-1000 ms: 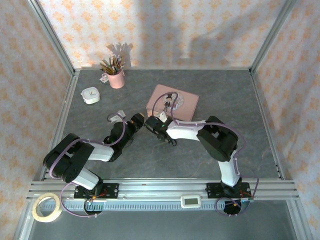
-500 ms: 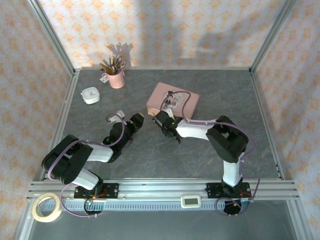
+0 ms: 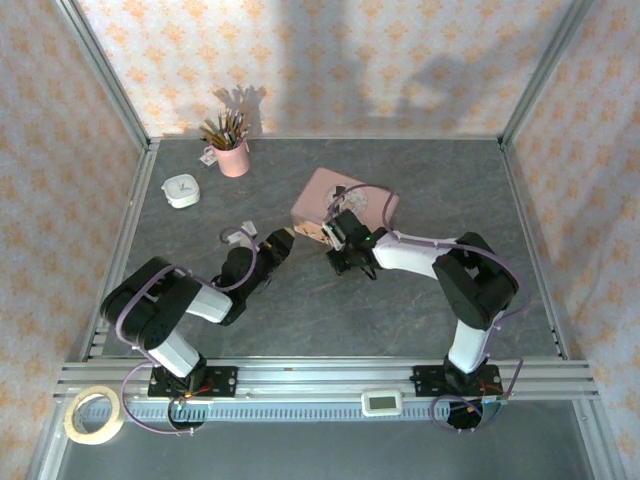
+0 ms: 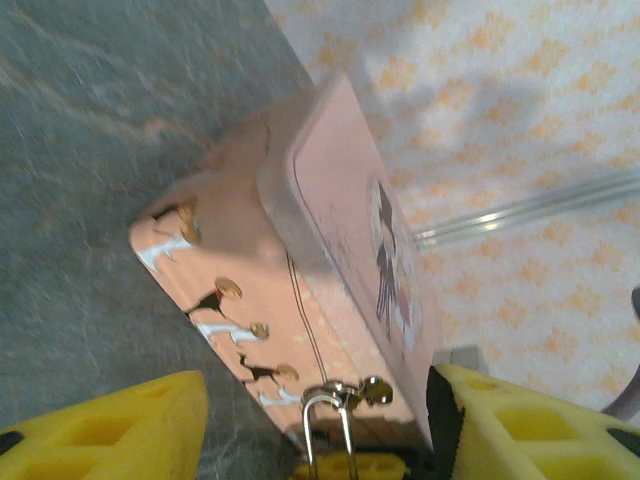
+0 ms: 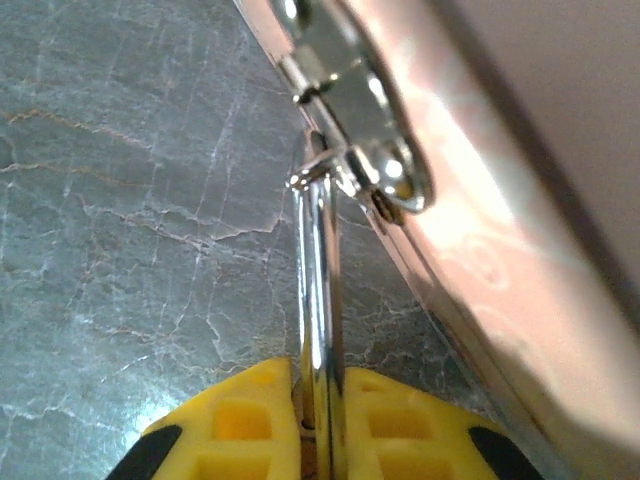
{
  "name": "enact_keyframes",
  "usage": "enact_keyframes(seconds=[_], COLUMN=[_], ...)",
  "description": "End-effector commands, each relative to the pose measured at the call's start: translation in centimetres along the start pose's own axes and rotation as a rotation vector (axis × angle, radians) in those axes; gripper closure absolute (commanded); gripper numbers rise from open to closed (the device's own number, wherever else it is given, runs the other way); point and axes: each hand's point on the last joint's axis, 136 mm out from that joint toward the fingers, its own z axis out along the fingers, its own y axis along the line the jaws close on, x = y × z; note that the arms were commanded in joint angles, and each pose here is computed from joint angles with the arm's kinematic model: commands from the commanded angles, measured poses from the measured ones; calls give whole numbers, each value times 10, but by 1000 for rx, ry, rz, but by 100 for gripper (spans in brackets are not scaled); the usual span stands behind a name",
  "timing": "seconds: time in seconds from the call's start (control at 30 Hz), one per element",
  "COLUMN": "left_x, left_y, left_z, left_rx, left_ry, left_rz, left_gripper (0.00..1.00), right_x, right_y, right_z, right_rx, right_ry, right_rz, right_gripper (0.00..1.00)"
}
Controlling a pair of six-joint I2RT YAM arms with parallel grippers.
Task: Unlock a padlock with a key
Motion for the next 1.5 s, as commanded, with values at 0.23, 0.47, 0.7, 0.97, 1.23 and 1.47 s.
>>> enact_keyframes(seconds=[0.23, 0.47, 0.7, 0.97, 1.23, 1.47], left_x=[47, 63, 66, 71, 70, 69], left_y=[-34, -28, -15, -10, -7, -7], left_z=[20, 35, 45, 48, 42, 42], left_rx=[205, 205, 139, 122, 109, 118], left_ry=[85, 96, 89, 98, 93, 79], left_rz=[-101, -131, -100, -103, -96, -113], left_gripper=[50, 52, 52, 59, 53, 52], right_x=[-22, -15, -18, -33, -47, -43], right_y=[19, 36, 44, 53, 55, 31], right_z=[-14, -19, -34, -56, -73, -49], right_rx=[-350, -514, -588, -671, -714, -552], right_ry=[-29, 7, -2, -63, -83, -81], right_rz=[21, 62, 73, 99, 157, 230], right_gripper=[100, 100, 100, 100, 100, 100])
